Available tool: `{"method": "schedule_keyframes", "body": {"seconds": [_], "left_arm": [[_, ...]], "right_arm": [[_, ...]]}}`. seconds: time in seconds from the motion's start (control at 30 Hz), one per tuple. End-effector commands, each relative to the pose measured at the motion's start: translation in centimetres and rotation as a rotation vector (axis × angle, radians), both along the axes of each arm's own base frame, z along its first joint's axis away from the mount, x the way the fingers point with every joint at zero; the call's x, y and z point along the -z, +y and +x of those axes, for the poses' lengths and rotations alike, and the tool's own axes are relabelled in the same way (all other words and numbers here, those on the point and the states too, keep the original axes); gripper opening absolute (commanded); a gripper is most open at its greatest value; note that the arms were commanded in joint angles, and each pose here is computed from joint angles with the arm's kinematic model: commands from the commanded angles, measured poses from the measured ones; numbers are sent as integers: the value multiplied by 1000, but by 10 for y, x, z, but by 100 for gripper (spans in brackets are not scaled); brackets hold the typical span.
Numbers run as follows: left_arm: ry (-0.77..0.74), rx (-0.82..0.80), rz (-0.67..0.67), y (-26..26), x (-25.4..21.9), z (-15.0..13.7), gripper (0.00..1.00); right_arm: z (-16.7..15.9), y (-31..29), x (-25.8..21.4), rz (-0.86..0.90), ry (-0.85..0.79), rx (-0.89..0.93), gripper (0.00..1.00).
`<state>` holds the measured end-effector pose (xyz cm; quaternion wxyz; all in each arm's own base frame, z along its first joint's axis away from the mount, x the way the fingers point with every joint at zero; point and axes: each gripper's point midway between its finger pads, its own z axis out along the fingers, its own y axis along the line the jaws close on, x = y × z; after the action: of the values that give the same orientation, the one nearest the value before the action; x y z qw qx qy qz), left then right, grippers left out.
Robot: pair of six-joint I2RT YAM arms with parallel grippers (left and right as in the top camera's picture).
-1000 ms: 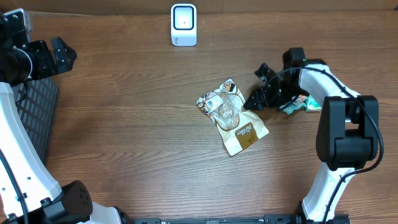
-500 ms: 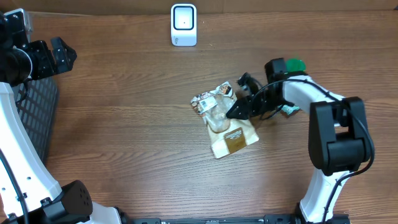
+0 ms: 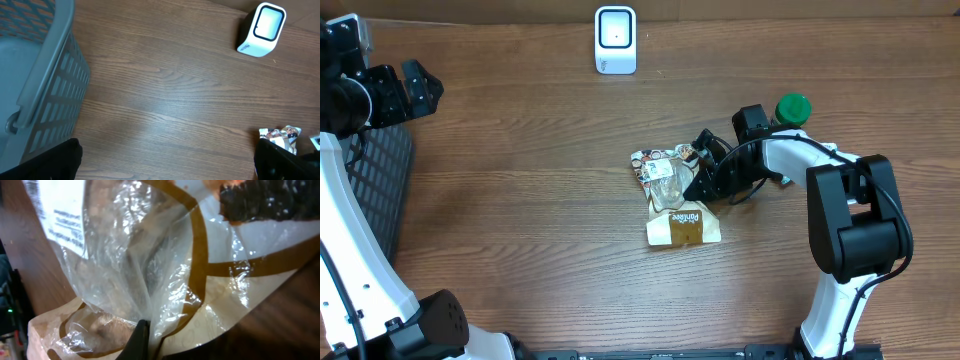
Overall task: Scan the item barcode
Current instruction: 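Regrip the cream pouch by its top edge with the right gripper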
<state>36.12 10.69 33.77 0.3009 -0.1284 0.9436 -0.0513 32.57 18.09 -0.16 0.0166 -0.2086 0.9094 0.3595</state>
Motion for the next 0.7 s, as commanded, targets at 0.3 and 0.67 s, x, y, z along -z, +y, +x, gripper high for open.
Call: {"method": "schedule_keyframes", "body": {"seconds": [0.3,0.67], "left_arm": [[1,15,9,-2,0,2,100],[1,15,9,-2,0,2,100]], "right_arm": [[42,-14,-88,-237,-21,158,4],[21,-22,-113,-819,-171,295,4]]}}
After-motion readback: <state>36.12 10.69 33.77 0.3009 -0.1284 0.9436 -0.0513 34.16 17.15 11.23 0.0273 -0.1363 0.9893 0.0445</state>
